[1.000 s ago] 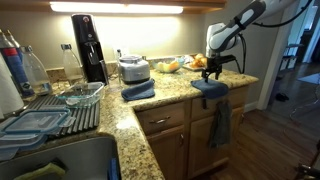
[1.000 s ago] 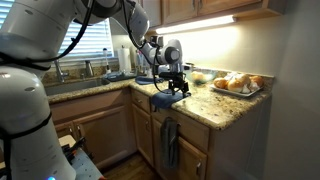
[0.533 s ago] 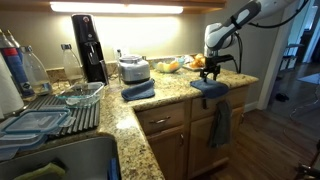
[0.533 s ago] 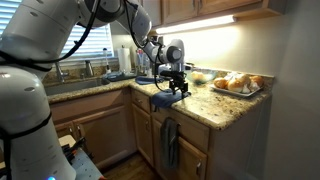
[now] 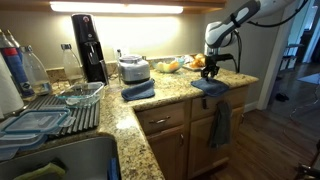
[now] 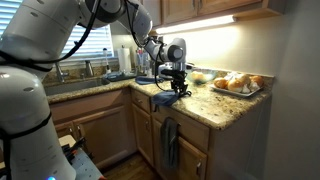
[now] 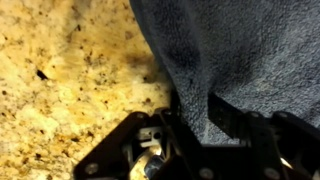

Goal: Unhang the cloth on the left from the drawer and place it on the countertop, hang the cloth back on the drawer

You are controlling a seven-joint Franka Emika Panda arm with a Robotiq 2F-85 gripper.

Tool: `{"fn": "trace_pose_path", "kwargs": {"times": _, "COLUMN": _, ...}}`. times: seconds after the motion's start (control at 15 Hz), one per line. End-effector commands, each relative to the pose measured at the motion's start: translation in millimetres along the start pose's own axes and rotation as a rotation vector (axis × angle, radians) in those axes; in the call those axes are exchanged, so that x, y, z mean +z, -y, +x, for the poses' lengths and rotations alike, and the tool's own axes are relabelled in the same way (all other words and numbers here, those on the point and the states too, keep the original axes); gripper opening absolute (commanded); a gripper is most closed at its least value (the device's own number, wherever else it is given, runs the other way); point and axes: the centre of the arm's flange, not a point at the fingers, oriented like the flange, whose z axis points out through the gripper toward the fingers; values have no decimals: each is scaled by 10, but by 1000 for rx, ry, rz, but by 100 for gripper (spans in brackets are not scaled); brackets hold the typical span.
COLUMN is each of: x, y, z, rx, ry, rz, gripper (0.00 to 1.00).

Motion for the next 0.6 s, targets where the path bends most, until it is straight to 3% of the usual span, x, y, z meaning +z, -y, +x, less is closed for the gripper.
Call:
{"fn": "trace_pose_path", "kwargs": {"times": 0.0, "x": -13, "y": -44, "z": -33, "rx": 3, "ry": 12, "rz": 22, "gripper": 8}}
{"fn": "trace_pose_path", "kwargs": {"times": 0.13, "x": -115, "y": 10, "z": -99, "rx": -29, "ry": -15, "rz": 12, "gripper": 4}}
{"fn": "trace_pose_path", "kwargs": {"times": 0.27, "x": -207, "y": 74, "z": -178, "rx": -73, "ry": -40, "rz": 1, "gripper": 8}}
{"fn": "trace_pose_path", "kwargs": {"times": 0.53, "x": -510, "y": 239, "z": -342, "rx": -175, "ry": -91, "rz": -5, "gripper": 8}}
